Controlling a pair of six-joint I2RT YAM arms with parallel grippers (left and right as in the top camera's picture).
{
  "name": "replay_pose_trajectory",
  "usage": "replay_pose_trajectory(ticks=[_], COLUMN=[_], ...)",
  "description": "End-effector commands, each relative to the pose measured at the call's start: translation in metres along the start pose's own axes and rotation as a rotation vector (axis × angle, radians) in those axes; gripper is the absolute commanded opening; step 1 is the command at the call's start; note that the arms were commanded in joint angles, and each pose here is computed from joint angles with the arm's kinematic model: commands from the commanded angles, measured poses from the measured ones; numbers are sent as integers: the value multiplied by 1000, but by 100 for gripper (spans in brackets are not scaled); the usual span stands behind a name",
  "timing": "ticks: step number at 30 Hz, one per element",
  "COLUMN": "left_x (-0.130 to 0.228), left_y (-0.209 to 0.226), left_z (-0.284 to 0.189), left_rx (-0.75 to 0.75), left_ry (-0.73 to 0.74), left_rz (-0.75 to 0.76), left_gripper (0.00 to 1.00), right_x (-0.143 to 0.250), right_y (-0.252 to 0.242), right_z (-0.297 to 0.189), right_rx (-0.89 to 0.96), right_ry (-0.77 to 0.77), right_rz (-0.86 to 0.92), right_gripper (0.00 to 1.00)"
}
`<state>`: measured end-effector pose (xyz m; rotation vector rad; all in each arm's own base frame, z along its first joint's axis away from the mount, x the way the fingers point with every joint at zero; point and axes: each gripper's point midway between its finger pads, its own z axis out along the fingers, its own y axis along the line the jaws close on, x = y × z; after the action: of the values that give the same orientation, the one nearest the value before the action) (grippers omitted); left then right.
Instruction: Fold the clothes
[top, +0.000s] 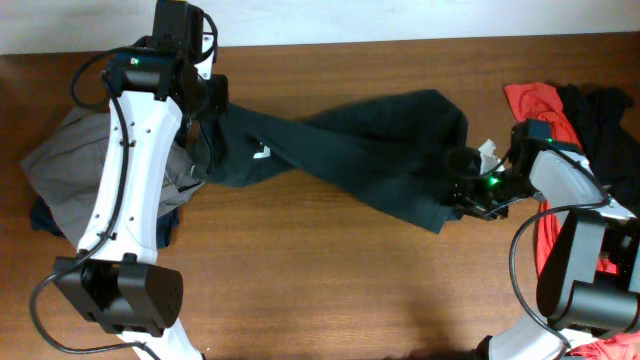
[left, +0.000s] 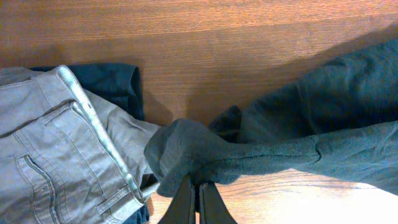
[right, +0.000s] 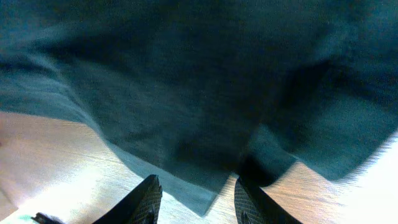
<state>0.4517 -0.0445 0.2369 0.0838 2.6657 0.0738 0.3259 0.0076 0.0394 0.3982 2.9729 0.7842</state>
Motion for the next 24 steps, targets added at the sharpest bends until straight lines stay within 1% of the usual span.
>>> replay_pose_trajectory(ticks=[1,3,5,9,12,16,20,24], left_x=[-2,-1,-1,1,3,5,5,4], left_y=[-1,-1,-1,-1,0,0,0,1], left_z=[-1,-1,-1,-1,-1,-1,-3,-11], left_rx=[10,10,10,9,6,5,5,5], left_ry=[-6,-4,-2,7,16,23,19,6], left_rz=[-4,-4,-4,4,43,52,69,69], left_gripper=[0,0,0,0,0,0,0,0], right_x=[-2,-4,-5,-7,-7,-10,-7,5], right_y=[10,12,12,11,13,25,40,52], right_z=[4,5,5,3,-16,-59,-113,-168], right_rx=[-34,-33,-28,-27,-27,-27,-21,6], right_ry=[-5,-13,-18,-24,-44,-136,-300,-484], right_rz=[-11,-20,-28,-23,-25,-49,-96,-140], right_gripper=[43,39,33,5,4,4,4,4])
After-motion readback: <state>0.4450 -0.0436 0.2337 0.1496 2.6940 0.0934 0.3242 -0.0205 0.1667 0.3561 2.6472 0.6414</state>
